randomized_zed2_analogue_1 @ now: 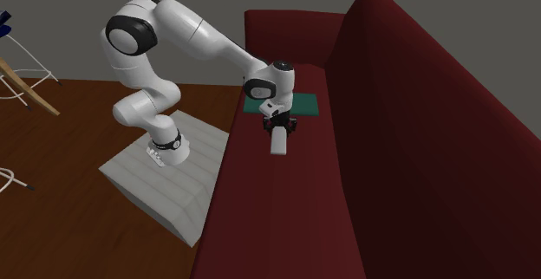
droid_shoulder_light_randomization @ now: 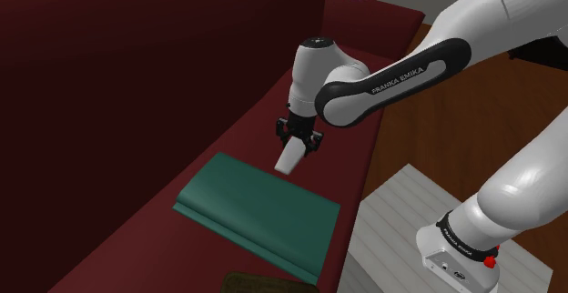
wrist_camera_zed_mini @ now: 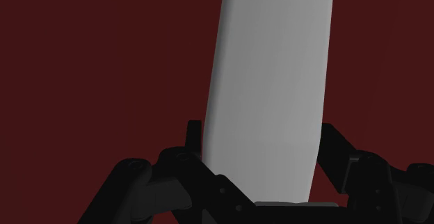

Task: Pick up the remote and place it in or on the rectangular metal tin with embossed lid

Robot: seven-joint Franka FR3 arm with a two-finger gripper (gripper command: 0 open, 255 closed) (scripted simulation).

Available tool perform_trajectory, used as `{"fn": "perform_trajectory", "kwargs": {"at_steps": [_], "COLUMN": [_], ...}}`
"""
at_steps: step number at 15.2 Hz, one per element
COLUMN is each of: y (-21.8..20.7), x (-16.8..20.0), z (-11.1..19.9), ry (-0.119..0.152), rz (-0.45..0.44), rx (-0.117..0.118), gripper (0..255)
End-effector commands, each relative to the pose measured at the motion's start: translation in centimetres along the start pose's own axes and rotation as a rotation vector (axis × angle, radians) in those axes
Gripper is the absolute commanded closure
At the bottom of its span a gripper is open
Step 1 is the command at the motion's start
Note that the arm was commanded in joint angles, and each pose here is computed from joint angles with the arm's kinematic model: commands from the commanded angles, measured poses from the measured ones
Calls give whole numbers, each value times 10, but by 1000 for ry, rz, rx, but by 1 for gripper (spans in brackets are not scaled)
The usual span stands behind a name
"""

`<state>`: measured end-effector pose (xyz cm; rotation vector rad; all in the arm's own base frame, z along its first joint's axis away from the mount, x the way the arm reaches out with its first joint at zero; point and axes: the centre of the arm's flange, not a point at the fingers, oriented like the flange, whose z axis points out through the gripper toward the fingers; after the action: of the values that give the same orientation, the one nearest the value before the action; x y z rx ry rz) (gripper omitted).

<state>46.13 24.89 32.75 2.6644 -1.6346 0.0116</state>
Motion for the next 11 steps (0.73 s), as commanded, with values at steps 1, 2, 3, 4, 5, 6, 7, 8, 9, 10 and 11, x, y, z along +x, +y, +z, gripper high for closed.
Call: {"fn": "perform_trajectory", "kwargs": {"at_steps": [1, 2, 3, 4, 5, 6, 7, 8, 9, 10, 11], "y": [0, 0, 0, 0, 0, 0, 0, 0, 0, 0, 0], "x": [0, 0, 0, 0, 0, 0, 0, 0, 0, 0, 0], "z": [0, 0, 0, 0, 0, 0, 0, -5, -10, -16, -21], "ry": [0, 0, 0, 0, 0, 0, 0, 0, 0, 0, 0], "rz": [0, 0, 0, 0, 0, 0, 0, 0, 0, 0, 0], "rx": [0, 0, 0, 0, 0, 0, 0, 0, 0, 0, 0], "gripper": [255, 255, 255, 255, 255, 255, 255, 255, 255, 255, 255]}}
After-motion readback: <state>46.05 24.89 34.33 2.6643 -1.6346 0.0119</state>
